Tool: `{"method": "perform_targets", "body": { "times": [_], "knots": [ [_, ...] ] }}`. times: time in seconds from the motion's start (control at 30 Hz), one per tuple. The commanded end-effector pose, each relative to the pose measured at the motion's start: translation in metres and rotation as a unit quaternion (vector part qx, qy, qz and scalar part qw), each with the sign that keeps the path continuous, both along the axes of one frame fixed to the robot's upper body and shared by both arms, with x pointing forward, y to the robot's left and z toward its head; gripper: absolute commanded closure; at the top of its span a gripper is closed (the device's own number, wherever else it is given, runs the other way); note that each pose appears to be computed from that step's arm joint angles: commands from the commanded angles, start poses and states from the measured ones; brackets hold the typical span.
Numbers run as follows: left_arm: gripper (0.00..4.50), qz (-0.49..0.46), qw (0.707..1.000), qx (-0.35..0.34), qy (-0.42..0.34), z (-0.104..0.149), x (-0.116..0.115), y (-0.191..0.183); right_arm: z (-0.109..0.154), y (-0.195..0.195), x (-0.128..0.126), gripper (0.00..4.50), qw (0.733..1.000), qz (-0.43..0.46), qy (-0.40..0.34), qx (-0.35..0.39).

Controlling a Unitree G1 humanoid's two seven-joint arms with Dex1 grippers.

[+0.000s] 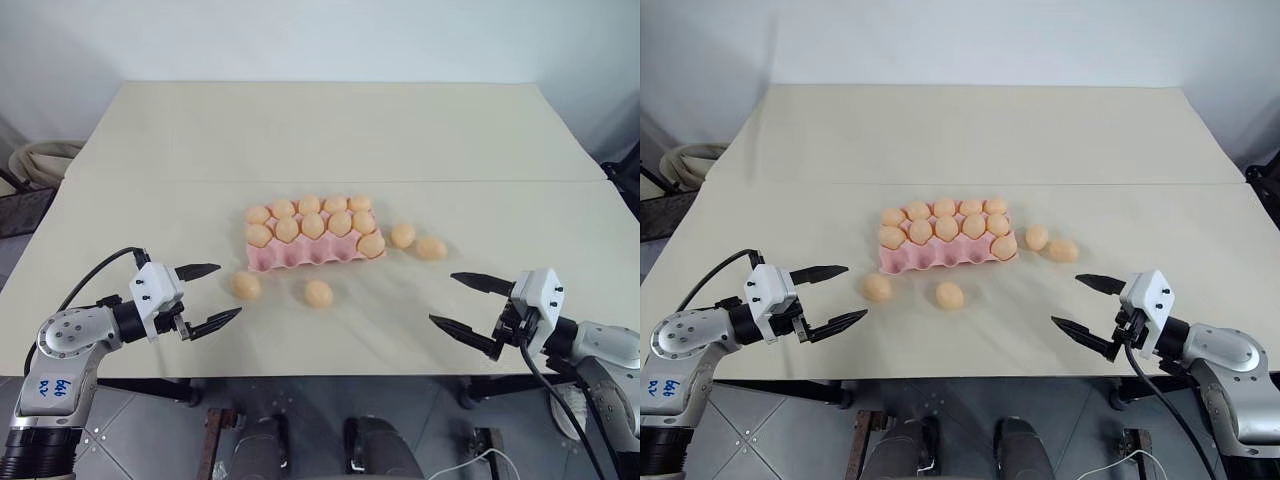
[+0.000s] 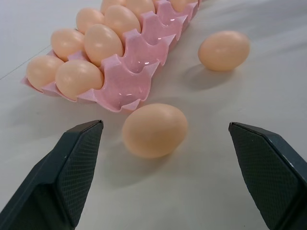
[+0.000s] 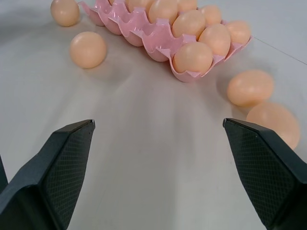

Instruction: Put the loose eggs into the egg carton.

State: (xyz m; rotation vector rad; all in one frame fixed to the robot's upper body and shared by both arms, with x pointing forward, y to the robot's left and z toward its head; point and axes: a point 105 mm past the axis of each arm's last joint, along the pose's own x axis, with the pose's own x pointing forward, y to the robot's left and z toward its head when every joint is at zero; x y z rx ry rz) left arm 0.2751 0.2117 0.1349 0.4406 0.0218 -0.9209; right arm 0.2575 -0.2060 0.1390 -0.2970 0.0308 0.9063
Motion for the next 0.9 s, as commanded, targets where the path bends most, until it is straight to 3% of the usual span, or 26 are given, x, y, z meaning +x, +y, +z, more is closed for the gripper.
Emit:
{"method": "perform_targets", "body": {
  "times": [0.03, 0.33, 0.6, 0.9],
  "knots": [
    [0.02, -0.013, 1.000, 0.001, -0.025, 0.010, -0.001, -0.005, 0.013, -0.008, 0.000, 0.00, 0.999, -0.020, -0.029, 0.005],
    [0.02, -0.073, 0.997, -0.022, -0.020, 0.021, -0.002, -0.034, 0.022, -0.050, 0.005, 0.00, 0.988, -0.140, -0.054, 0.035],
    [0.02, -0.085, 0.996, -0.025, -0.029, 0.024, 0.001, -0.037, 0.010, -0.048, 0.007, 0.00, 0.988, -0.146, -0.034, 0.030],
    [0.02, -0.069, 0.995, -0.044, -0.054, 0.029, -0.003, -0.030, 0.012, -0.005, 0.075, 0.00, 0.994, -0.105, 0.021, 0.016]
  ]
}}
